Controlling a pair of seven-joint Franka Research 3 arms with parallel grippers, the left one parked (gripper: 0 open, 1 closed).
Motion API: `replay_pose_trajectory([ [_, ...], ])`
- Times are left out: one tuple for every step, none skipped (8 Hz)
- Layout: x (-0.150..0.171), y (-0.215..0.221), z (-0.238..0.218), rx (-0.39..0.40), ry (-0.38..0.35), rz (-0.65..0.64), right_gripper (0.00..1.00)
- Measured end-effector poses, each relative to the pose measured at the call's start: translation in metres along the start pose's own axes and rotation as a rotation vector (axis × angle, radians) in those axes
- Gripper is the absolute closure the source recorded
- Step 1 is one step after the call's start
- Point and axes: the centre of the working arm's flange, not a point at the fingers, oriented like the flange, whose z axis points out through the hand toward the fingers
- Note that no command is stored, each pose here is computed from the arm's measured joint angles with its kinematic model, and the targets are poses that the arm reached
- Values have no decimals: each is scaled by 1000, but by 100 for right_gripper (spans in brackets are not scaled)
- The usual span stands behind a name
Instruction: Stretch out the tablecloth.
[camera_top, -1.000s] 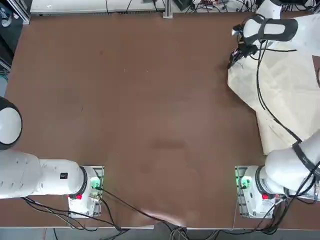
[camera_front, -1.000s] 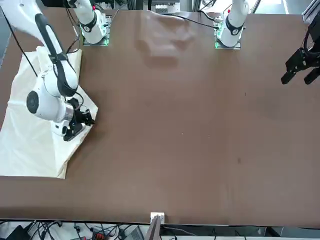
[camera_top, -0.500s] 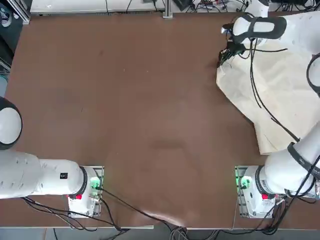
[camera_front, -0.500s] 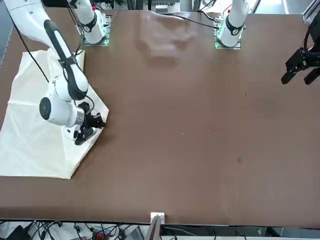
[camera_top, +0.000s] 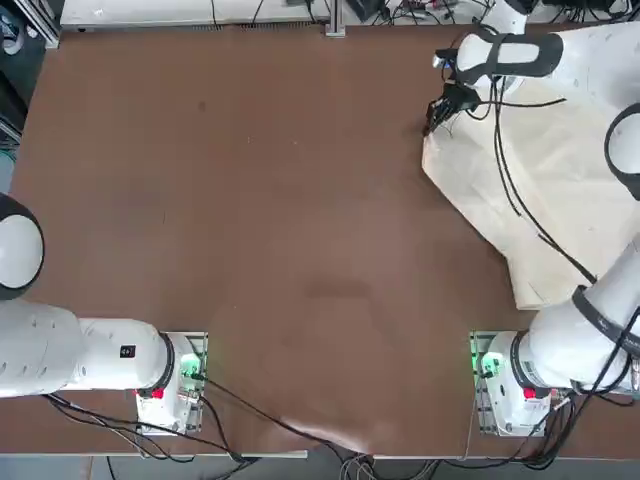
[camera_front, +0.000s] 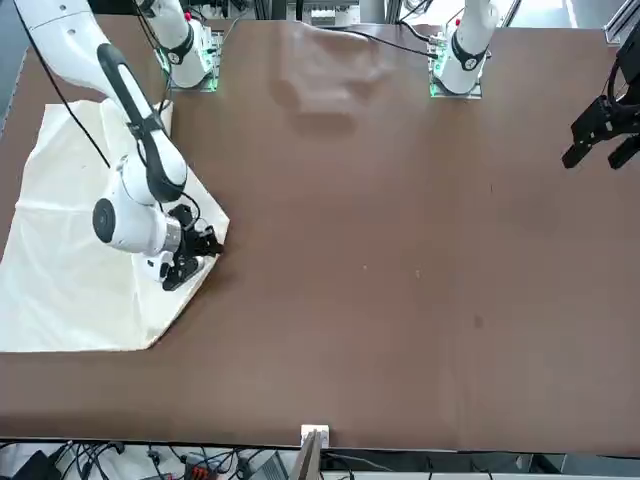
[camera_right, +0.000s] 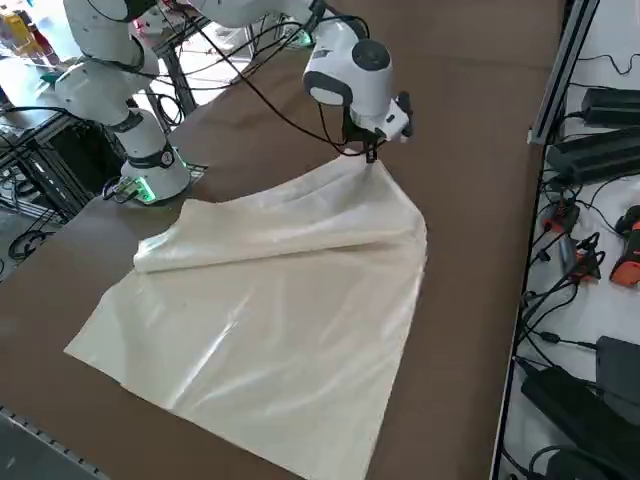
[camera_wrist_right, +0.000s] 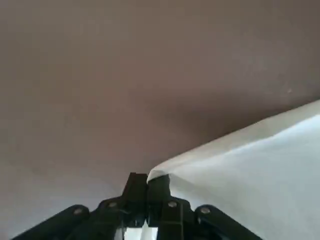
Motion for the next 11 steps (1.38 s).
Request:
replay_pose_trajectory([
  [7, -9, 2, 13, 12, 18, 98],
  [17, -15, 5, 16, 32, 42, 98],
  [26, -16, 7, 13, 54, 73, 98],
  [34, -10, 8, 4, 68, 106, 98],
  [43, 2, 6, -10, 85, 137, 98],
  [52, 13, 3, -19, 104, 168, 98],
  [61, 21, -1, -22, 124, 195, 98],
  [69, 27, -4, -21, 142, 217, 98],
  [75, 31, -6, -18, 156, 240, 98],
  [80, 34, -7, -14, 166, 256, 98],
  [84, 36, -7, -11, 172, 268, 98],
])
